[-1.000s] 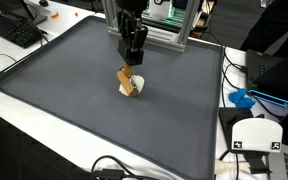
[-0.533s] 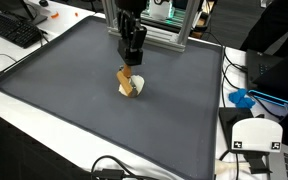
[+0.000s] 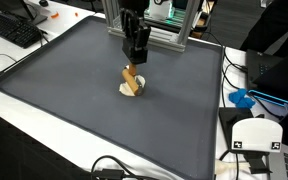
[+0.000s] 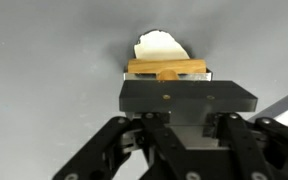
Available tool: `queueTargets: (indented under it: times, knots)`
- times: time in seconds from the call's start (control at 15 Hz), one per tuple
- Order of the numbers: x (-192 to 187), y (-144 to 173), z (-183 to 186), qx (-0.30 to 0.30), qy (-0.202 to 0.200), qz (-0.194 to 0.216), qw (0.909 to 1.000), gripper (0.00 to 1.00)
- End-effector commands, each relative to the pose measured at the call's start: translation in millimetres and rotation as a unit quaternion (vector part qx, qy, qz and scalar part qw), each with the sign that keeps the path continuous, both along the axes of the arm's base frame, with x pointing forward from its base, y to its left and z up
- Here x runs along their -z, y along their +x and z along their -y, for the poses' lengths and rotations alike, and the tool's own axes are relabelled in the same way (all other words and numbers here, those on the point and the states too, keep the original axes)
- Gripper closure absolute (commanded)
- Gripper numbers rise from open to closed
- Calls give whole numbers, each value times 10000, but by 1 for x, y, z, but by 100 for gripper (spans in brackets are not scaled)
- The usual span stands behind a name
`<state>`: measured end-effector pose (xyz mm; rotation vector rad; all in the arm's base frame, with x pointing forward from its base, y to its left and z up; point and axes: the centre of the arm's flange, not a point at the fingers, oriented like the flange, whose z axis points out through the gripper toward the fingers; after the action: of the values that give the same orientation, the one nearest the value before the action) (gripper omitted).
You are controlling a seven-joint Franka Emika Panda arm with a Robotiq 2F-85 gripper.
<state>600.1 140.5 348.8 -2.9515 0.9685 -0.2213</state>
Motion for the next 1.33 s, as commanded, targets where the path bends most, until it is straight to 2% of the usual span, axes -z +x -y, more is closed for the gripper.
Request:
queueTargets:
  times: [0.0,0.87,1.07,1.27]
  knots:
    - [10,-9,-10,-162,101,-383,9991,78]
    - [6,-24,-27,-1089,24,-748,9912,78]
    - [-8,-26,-26,-1344,16,-765,9880,78]
    - [-33,-30,-22,-1892,-44,-607,9800,78]
